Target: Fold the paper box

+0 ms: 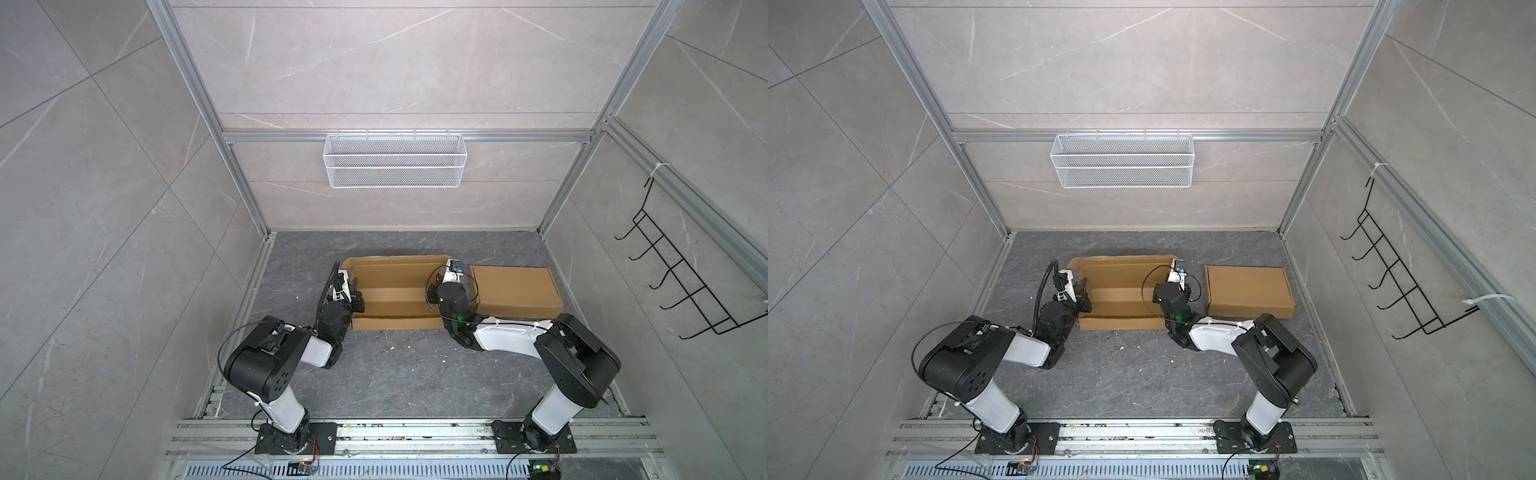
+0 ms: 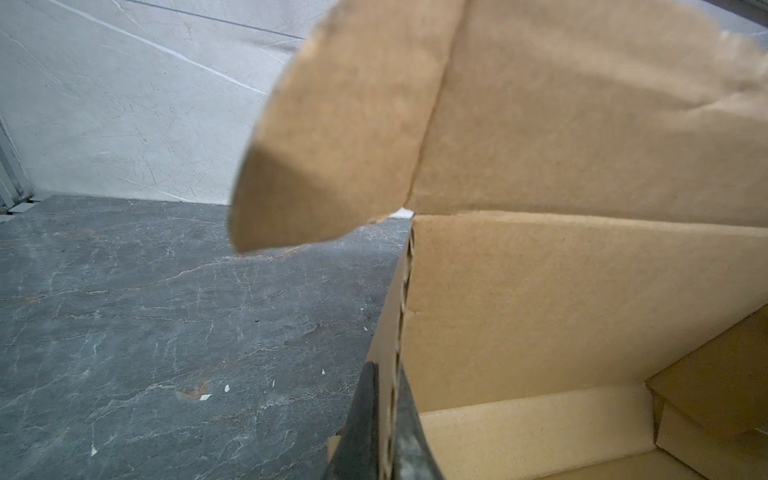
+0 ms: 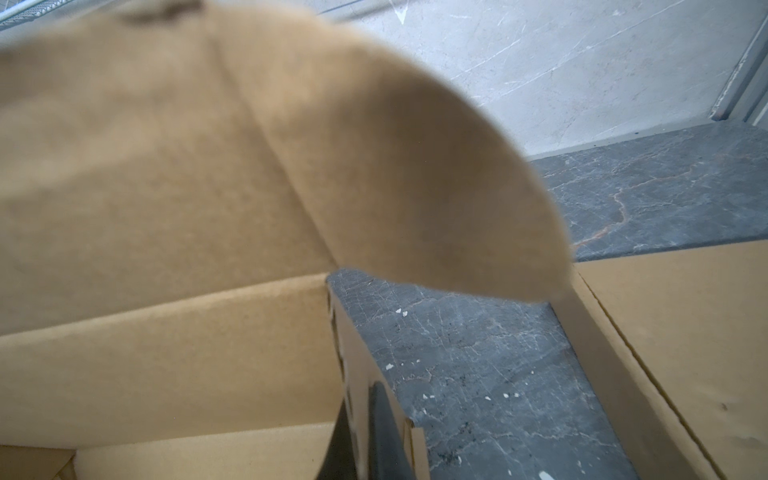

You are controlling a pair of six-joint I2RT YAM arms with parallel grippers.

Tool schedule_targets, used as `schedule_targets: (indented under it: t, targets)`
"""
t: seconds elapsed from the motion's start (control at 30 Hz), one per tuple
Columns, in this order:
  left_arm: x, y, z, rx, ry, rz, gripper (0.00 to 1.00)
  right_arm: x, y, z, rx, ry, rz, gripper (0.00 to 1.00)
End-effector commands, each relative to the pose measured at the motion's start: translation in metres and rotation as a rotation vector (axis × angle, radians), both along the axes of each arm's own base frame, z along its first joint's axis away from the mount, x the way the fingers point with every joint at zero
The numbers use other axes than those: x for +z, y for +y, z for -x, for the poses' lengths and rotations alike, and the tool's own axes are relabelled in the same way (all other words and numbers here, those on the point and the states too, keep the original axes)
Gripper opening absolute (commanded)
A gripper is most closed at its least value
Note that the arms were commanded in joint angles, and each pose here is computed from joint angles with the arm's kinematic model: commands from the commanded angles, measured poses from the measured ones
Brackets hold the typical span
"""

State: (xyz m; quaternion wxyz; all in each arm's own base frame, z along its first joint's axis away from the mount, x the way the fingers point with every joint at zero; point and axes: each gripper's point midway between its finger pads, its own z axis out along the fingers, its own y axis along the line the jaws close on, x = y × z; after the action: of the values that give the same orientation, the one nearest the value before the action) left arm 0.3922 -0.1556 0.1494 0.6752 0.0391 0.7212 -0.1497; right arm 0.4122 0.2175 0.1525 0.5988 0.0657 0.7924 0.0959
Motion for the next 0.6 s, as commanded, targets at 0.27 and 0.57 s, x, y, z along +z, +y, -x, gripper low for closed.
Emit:
schedule_targets:
  t: [0.27,0.57]
  targets:
    - [-0.032,-0.024,0.029,-0.153,0.035,-0.057,0.0,-0.019,0.035,0.031,0.218,0.109,-0.041,0.09]
    - [-0.034,-0.019,0.036,-0.153,0.028,-0.109,0.0,-0.025,0.022,0.043,0.238,0.162,-0.032,0.24]
